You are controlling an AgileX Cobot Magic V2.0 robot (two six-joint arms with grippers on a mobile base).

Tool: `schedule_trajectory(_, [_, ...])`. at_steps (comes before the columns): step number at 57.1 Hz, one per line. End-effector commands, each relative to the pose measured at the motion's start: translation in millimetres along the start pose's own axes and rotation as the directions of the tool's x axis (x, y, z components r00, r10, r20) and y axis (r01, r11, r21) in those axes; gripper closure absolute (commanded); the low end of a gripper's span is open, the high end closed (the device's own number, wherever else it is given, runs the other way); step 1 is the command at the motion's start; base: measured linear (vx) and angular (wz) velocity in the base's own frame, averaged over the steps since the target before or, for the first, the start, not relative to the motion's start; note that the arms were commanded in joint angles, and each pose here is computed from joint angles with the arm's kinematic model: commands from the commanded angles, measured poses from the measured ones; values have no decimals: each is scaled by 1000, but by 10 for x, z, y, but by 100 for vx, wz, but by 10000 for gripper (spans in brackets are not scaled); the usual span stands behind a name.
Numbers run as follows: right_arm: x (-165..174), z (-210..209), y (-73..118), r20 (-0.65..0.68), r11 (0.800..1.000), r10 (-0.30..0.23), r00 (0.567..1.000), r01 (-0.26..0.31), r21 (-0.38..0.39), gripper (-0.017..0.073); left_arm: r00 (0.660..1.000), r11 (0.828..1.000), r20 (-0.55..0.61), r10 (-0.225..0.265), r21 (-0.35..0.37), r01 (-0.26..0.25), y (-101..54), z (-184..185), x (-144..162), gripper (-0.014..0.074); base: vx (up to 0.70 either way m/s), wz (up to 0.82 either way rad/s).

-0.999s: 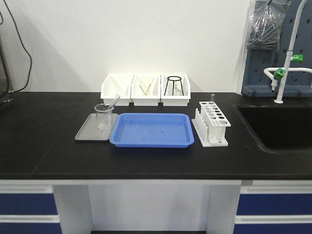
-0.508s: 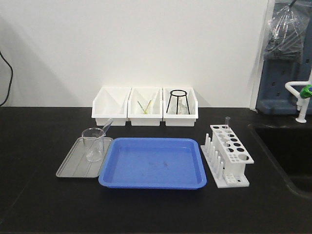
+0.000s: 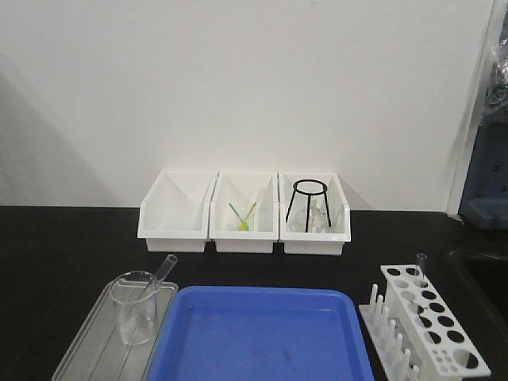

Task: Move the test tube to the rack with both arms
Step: 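Move the left gripper toward the glass test tube in the beaker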

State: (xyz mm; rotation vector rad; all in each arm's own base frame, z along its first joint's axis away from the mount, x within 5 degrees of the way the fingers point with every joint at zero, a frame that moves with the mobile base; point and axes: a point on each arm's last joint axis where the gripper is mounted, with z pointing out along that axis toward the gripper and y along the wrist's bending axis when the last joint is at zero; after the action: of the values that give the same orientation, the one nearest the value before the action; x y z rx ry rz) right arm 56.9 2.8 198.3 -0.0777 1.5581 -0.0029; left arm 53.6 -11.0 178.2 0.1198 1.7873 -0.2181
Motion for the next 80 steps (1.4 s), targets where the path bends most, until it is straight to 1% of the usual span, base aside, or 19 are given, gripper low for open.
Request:
schedule_trajectory(1, [-17,-2,-6,70,1000,-10,997,9,11,570,993,1000,118,-12,20,9,-22,-42,-166,598,37,-2])
schedule_trajectory(25, [-17,-2,-6,70,1000,-10,997,9,11,570,993,1000,118,-12,20,9,-22,-42,-166,598,26,-6])
schedule_trajectory(52, [-17,-2,-6,70,1000,-10,997,9,11,570,993,1000,119,-8,20,6,-21,-42,-166,598,4,0])
schedule_trajectory(54, [-17,-2,-6,70,1000,-10,997,9,11,570,993,1000,120,10,16,-12,-20,-43,-167,598,0,0])
schedule_trajectory(60, [-17,-2,-6,70,1000,-10,997,9,11,570,992,999,124,39,7,-40,-15,-43,-170,598,0,0])
schedule_trajectory(63, [-17,-2,-6,70,1000,-10,997,9,11,570,989,998,130,65,-1,-65,-11,-44,-176,598,0,0])
schedule_trajectory(67, [-17,-2,-6,71,1000,-10,997,9,12,570,985,994,132,111,-16,-110,-3,-44,-179,598,0,0])
schedule_trajectory(73, [-19,-2,-6,72,1000,-10,997,9,12,571,967,983,174,186,-33,-183,-4,-50,-219,598,0,0])
schedule_trajectory(76, [-21,-2,-6,75,1000,-10,997,9,12,571,950,970,197,244,-48,-239,-5,-55,-242,598,0,0])
schedule_trajectory(80, [-21,-2,-6,74,1000,-10,997,9,12,571,937,961,212,278,-57,-272,-8,-58,-257,598,0,0])
